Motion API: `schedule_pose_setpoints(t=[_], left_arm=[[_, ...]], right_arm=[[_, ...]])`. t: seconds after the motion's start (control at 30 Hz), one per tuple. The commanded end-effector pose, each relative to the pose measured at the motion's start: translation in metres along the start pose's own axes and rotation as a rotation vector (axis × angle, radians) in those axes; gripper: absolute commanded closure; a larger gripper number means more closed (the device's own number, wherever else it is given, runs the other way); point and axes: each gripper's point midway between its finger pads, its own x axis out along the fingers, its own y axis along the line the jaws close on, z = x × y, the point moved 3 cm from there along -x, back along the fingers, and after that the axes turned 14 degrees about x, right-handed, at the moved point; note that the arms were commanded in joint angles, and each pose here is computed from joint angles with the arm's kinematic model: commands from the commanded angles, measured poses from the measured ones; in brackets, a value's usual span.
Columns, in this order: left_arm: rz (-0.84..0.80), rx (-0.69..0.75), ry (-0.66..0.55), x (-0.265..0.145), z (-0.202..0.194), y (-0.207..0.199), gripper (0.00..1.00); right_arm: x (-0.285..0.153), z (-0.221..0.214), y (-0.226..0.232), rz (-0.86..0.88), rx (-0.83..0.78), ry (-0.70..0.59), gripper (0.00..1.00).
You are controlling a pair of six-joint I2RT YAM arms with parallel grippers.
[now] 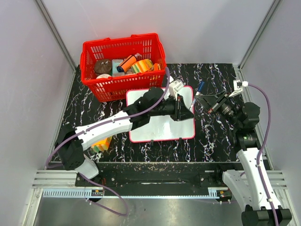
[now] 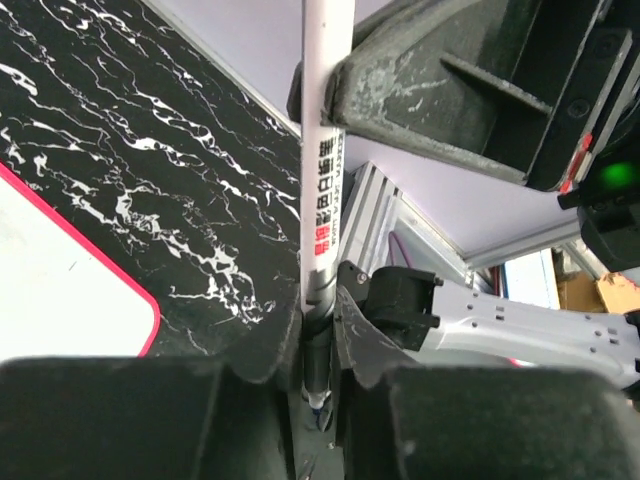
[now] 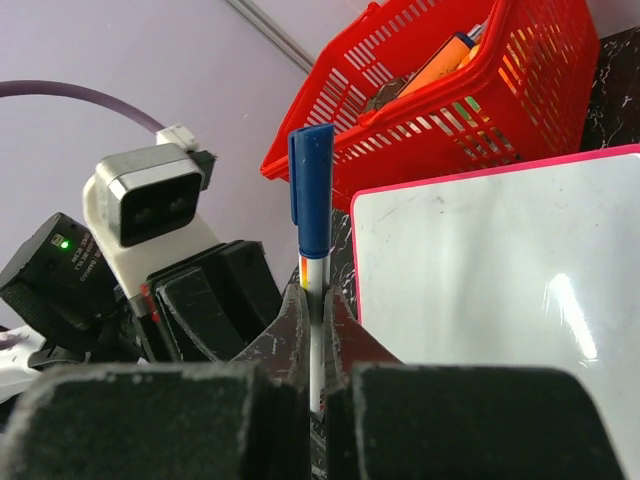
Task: Write a sentence on the whiteboard
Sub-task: Pass from the right arm to the left, then pass from the left arm to the right
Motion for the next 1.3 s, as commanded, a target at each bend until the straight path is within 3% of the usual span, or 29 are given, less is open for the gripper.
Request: schedule_pose_setpoints(t=[0.0,0.07,0.1,0.2,0.43,0.73,0.87,1.0,1.27], left_arm=[[-0.051,0.048,-0.106,-0.003,0.035,-0.019,1.0],[-0.012,0.056,-0.122,-0.008,0.038,-0.016,1.0],[0.015,0.05,-0.107,-0.01,0.033,-0.011,1.0],[0.12,0.064,-0.108,-0.025,0.031,0.0,1.0],[0.232,0.086,-0.085,-0.078,0.028,0.024,1.0],[0.288,0.156,0.109,-0.136,-0.019,0.033,1.0],[0.163,0.192,0.166,-0.147,-0.04,0.015,1.0],[0.025,0.198,0.168,-0.151,-0.047,-0.005,1.0],[-0.112,0.228,0.105,-0.147,-0.033,-0.03,1.0]], right_arm=[[-0.001,-0.002,0.013,0.061,-0.001,0.012,1.0],[-0.002,-0.002,0.014,0.064,0.0,0.015,0.94],[-0.002,-0.003,0.013,0.062,0.003,0.016,0.77],[-0.002,-0.005,0.012,0.063,-0.003,0.032,0.48],[0.003,-0.016,0.002,0.063,-0.022,0.145,0.02],[0.005,-0.038,0.004,0.149,-0.03,0.41,0.0],[-0.003,-0.051,0.014,0.239,-0.048,0.485,0.0],[-0.011,-0.061,0.036,0.387,-0.06,0.517,0.0],[-0.007,-0.088,0.045,0.464,-0.054,0.594,0.01]])
